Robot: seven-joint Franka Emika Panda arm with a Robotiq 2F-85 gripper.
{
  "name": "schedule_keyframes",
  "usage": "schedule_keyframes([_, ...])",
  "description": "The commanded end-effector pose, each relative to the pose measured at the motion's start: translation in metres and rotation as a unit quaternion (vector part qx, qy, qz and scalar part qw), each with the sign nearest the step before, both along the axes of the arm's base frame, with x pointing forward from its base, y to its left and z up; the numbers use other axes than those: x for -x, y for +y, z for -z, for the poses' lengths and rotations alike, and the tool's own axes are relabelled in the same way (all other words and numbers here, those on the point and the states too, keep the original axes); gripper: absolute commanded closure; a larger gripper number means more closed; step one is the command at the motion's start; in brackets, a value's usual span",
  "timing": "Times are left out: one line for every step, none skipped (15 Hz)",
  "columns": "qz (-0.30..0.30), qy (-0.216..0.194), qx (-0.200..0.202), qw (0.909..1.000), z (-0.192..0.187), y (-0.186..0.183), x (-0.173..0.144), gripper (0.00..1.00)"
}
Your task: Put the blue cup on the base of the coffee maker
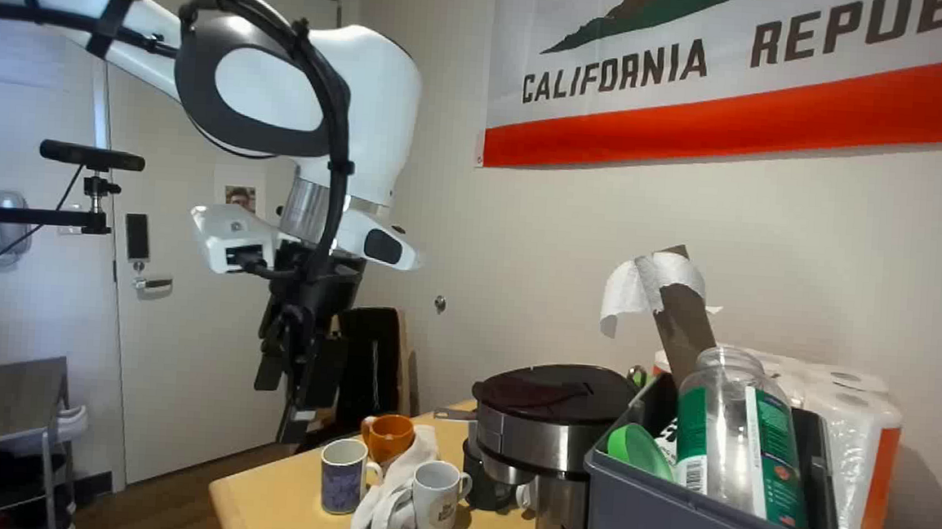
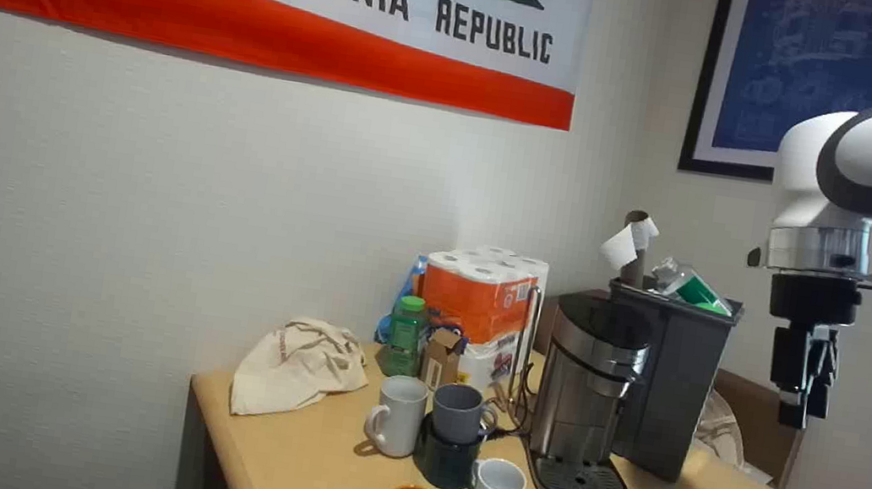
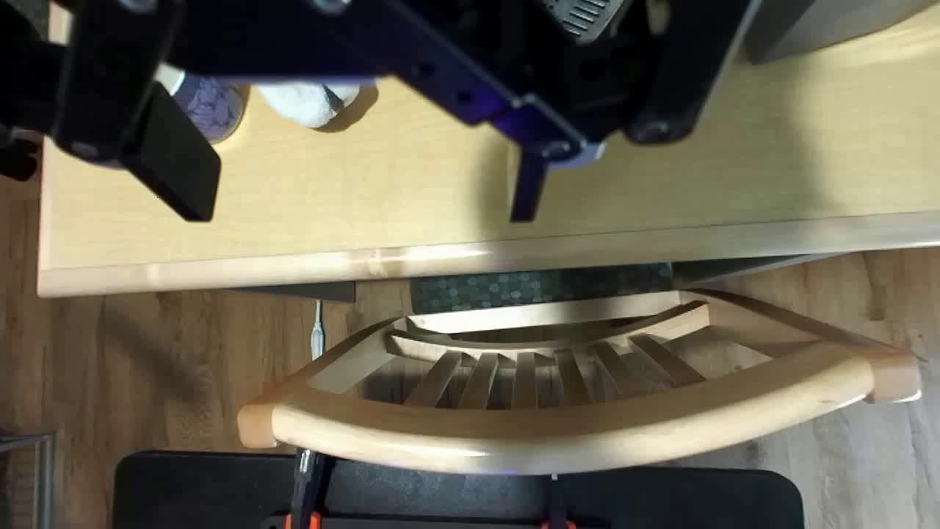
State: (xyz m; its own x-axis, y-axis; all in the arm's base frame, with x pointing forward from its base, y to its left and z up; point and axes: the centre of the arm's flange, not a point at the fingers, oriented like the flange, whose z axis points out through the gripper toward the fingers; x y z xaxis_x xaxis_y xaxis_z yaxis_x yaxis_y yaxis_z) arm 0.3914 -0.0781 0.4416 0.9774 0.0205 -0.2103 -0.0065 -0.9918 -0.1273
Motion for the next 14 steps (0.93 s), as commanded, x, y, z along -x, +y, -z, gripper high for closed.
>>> schedule_keyframes([0.000,0.000,0.000,1.0000,0.000,0.000,0.000,0.00])
schedule_keyframes([0.000,0.000,0.000,1.0000,0.000,0.000,0.000,0.00])
schedule_keyframes([0.000,0.000,0.000,1.0000,0.000,0.000,0.000,0.00])
schedule_keyframes([0.000,0.000,0.000,1.0000,0.000,0.000,0.000,0.00])
schedule_keyframes([0.000,0.000,0.000,1.0000,0.000,0.000,0.000,0.00])
schedule_keyframes([0.000,0.000,0.000,1.0000,0.000,0.000,0.000,0.00])
schedule_keyframes([0.000,0.000,0.000,1.0000,0.000,0.000,0.000,0.00])
schedule_keyframes([0.000,0.000,0.000,1.0000,0.000,0.000,0.000,0.00])
schedule_keyframes([0.000,0.000,0.000,1.0000,0.000,0.000,0.000,0.00])
schedule_keyframes([0.000,0.000,0.000,1.0000,0.000,0.000,0.000,0.00])
schedule_keyframes([-0.001,-0.001,0.000,1.0000,0.005,0.004,-0.004,0.00])
schedule_keyframes([-0.001,0.000,0.002,1.0000,0.013,0.010,-0.009,0.00])
schedule_keyframes([-0.003,0.000,0.001,1.0000,0.018,0.014,-0.012,0.00])
schedule_keyframes([-0.006,0.000,-0.001,1.0000,0.028,0.022,-0.018,0.00])
